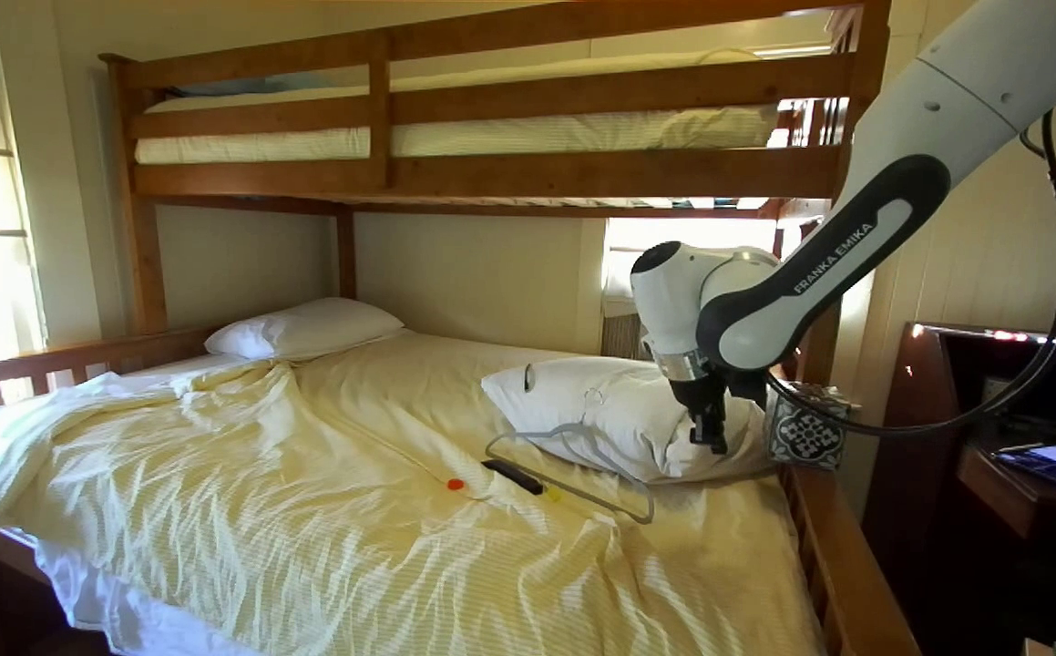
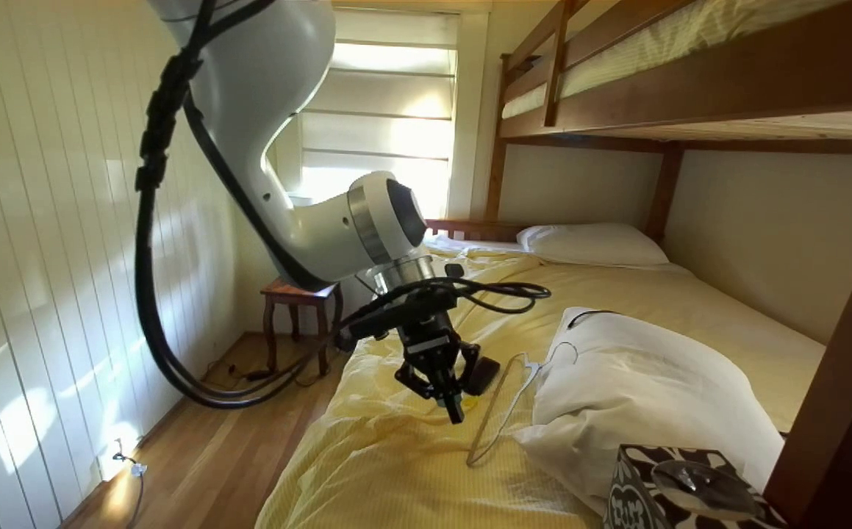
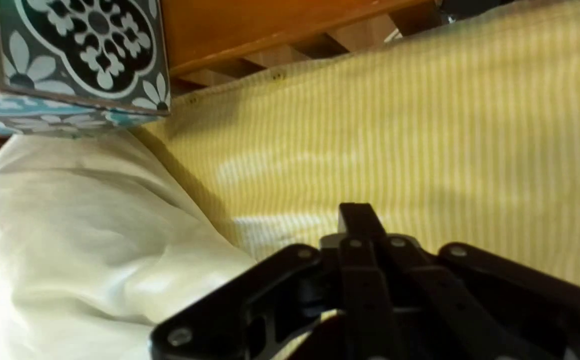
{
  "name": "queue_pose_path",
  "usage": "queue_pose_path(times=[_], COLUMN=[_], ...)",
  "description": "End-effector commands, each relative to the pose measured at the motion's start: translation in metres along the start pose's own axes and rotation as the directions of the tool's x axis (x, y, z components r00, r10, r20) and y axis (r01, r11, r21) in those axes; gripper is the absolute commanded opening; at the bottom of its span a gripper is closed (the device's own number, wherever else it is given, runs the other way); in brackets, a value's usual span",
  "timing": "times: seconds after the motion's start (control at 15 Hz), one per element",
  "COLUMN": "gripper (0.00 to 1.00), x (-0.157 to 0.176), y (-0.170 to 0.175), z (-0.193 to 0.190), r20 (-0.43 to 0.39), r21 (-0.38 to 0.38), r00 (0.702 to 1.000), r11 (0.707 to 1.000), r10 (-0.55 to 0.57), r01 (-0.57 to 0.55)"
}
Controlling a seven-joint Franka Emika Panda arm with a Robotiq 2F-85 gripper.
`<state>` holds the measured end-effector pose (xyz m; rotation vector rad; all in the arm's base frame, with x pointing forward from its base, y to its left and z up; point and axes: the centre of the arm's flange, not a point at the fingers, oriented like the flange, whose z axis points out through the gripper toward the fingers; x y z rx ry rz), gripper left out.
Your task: Pick up the novel and place it on the bed frame
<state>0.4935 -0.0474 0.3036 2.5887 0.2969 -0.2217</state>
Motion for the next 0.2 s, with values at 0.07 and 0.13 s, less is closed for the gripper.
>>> queue_pose_path(times=[0.07,0.13], gripper=[0.27,0.08], x=[0.002,0.001], y=[0.013,0.017], z=[-0.003,-0.002], r20=[-0.056,-0.061], r21=[0.052,0.058], r00=[0.996,0.995], r11=[0.996,0.995], r10=[-0.066,-0.073], r01=[0.069,0.076])
